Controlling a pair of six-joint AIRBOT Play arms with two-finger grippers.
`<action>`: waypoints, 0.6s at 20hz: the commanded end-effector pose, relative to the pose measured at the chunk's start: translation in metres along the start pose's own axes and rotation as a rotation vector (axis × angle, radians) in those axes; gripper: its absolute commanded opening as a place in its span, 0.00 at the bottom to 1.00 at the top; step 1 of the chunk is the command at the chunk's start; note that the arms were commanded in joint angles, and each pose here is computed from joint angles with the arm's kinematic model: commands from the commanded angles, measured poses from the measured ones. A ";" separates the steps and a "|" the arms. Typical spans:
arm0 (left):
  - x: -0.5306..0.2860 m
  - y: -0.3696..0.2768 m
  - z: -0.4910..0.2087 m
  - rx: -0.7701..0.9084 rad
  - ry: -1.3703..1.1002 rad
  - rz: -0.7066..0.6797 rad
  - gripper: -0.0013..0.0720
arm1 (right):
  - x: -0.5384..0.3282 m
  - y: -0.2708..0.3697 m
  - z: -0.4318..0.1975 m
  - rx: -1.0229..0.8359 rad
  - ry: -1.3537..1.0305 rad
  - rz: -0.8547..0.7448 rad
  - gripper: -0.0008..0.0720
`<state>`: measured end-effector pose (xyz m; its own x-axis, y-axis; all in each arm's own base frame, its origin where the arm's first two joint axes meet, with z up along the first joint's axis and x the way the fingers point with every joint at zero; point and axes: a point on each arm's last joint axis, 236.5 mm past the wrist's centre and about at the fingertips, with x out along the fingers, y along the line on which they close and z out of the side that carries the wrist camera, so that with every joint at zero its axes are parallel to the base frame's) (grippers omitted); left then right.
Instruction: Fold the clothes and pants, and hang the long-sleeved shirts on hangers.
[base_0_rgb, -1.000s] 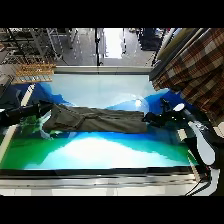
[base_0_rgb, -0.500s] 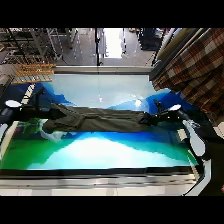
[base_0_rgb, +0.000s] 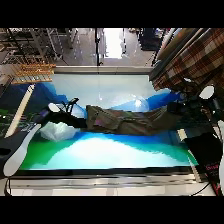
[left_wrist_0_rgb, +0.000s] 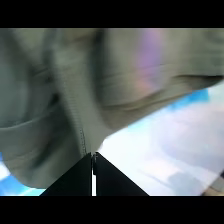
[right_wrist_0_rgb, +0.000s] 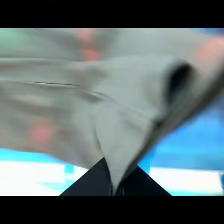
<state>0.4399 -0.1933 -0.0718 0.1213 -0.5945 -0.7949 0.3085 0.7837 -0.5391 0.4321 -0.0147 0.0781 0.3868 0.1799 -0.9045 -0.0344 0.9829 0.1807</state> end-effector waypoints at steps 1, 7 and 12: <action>0.028 -0.001 0.005 -0.059 -0.004 0.035 0.03 | -0.018 0.112 0.021 -0.080 -0.120 0.167 0.03; -0.072 0.002 0.033 -0.052 -0.031 -0.015 0.03 | 0.097 0.340 0.018 -0.149 -0.230 0.431 0.03; -0.135 0.014 0.042 -0.060 -0.114 0.008 0.03 | 0.184 0.422 -0.017 -0.204 -0.036 0.540 0.61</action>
<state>0.4711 -0.1291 0.0191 0.2160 -0.6027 -0.7682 0.2559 0.7942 -0.5511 0.4826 0.3795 0.0158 0.3929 0.6119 -0.6864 -0.3863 0.7872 0.4807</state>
